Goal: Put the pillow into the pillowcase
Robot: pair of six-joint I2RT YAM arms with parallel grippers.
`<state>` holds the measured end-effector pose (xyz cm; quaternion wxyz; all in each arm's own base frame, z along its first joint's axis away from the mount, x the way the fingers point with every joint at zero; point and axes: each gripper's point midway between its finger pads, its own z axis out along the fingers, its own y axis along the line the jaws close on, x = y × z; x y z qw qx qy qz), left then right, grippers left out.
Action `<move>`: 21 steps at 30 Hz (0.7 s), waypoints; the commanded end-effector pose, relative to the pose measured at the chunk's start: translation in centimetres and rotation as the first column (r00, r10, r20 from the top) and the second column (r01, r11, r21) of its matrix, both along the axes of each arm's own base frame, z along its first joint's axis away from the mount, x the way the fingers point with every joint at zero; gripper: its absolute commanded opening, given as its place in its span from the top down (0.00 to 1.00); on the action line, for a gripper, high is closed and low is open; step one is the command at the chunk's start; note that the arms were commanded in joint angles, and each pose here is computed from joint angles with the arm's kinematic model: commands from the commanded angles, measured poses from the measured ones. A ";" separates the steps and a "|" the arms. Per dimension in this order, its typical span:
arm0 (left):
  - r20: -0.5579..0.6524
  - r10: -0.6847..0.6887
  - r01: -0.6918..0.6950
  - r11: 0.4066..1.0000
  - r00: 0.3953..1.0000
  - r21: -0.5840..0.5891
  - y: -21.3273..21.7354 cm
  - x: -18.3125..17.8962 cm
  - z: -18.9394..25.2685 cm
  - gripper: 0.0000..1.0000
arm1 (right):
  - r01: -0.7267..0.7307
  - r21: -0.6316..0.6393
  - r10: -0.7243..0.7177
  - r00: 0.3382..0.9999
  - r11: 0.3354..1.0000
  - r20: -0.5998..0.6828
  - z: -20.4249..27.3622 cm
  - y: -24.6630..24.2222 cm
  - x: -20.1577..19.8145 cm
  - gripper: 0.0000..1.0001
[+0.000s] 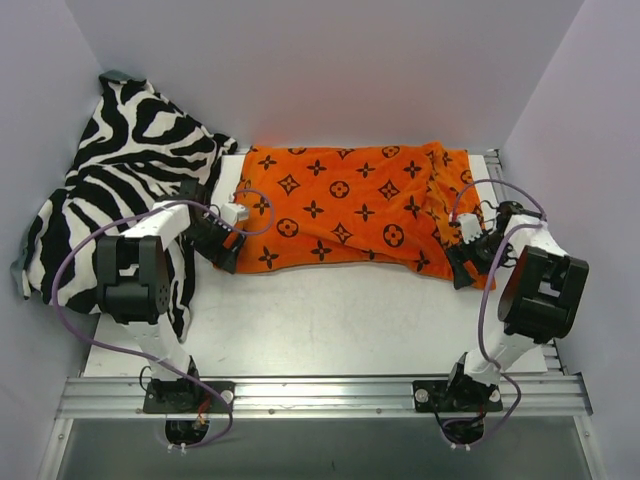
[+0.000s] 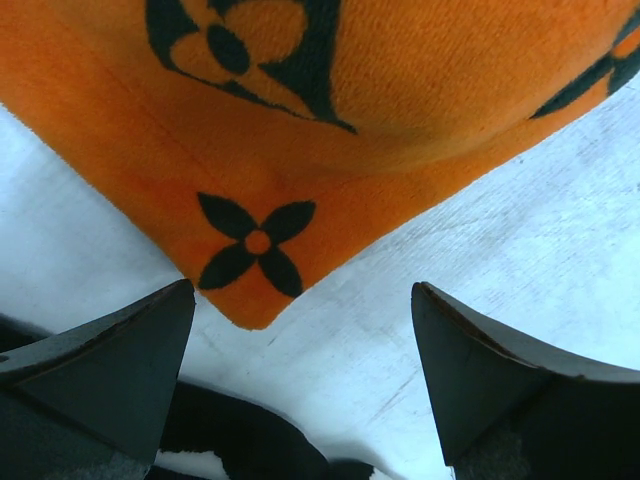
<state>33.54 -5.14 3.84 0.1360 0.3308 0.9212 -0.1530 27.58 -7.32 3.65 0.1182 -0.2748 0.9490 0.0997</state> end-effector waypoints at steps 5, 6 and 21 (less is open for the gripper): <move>0.024 -0.029 0.027 0.998 0.999 0.048 0.7 1.3 -2.0 0.03 | -0.050 -0.146 0.050 0.999 0.988 -0.002 -3.8 -1.6 2.6 0.14; 0.035 -0.031 0.029 0.998 0.999 0.054 0.7 1.5 -2.6 0.03 | -0.052 -0.145 0.052 0.999 0.988 -0.003 -3.8 -1.6 2.6 0.20; 0.114 0.033 -0.039 0.998 0.993 0.055 0.7 2.7 0.9 1.00 | 0.138 -0.079 -0.129 0.986 0.987 0.102 0.9 -1.7 2.4 1.00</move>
